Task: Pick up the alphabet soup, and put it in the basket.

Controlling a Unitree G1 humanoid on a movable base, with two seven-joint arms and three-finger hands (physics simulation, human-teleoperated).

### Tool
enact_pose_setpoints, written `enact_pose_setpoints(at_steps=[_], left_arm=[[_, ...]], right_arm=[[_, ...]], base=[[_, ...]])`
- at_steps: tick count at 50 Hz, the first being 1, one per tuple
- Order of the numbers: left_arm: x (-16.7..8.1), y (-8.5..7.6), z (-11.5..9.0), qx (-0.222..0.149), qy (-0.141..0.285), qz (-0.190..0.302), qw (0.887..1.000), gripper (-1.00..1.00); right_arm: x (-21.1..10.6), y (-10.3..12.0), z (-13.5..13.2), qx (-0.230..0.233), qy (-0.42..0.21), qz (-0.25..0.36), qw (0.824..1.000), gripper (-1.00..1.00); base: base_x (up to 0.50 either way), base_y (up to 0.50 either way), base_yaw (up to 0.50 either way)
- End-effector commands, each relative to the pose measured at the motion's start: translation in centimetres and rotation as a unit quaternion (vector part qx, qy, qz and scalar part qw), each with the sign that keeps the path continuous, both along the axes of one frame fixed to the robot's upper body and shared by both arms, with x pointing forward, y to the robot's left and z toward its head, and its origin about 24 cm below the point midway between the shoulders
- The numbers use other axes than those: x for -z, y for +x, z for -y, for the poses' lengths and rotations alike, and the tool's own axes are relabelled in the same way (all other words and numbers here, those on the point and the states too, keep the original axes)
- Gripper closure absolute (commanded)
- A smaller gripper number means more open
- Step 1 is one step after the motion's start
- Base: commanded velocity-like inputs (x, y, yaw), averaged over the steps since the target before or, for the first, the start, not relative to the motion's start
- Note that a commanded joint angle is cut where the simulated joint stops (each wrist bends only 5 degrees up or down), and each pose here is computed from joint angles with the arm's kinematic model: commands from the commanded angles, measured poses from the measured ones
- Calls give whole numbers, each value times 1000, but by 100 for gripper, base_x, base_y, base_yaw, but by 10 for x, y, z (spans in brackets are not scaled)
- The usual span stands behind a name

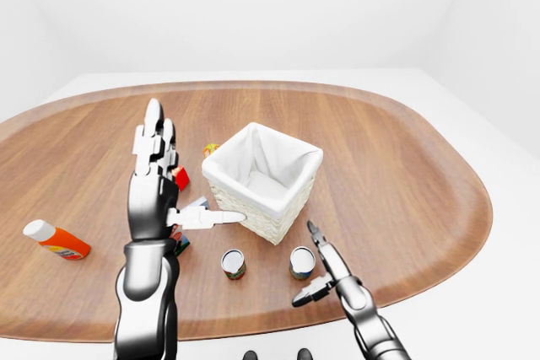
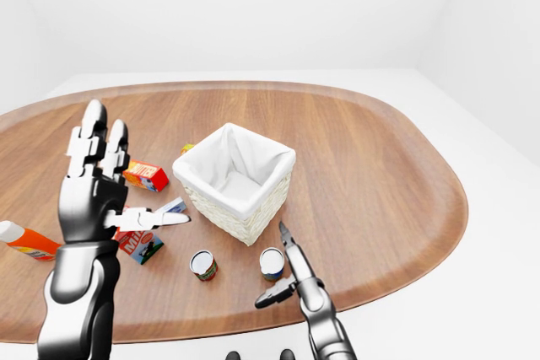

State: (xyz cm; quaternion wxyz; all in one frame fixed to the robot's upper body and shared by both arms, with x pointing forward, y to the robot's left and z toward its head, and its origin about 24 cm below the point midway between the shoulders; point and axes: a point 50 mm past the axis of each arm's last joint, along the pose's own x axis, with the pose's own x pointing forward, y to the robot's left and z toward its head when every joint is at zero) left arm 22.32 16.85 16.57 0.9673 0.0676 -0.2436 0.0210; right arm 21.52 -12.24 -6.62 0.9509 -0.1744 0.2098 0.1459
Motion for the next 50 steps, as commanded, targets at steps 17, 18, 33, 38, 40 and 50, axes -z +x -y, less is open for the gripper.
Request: enact_pose_setpoints(at_steps=[17,18,33,38,40,50], left_arm=[[3,-1,1,0,-1,-7,1000,-100],[3,-1,1,0,-2,-6,1000,-100],[2,-1,2,1,1,-4,1000,-100],[2,0,2,2,1,-4,1000,-100],[2,0,2,2,1,-3,1000,-100],[-1,-1,2,4,3,2,1000,-100]], right_arm=[[13,-2,0,4,-12,-25,1000,-100],[13,-2,0,4,-12,-26,1000,-100],[14,-4,1,3,-18,-27,999,100],[10,-3,0,1,-16,-17,1000,100],[9,-3,0,0,-15,-14,1000,100],[-9,3,4,8,-19,20,1000,100]], base=[[0,0,0],[0,0,0],[0,0,0],[0,0,0],[0,0,0],[0,0,0]])
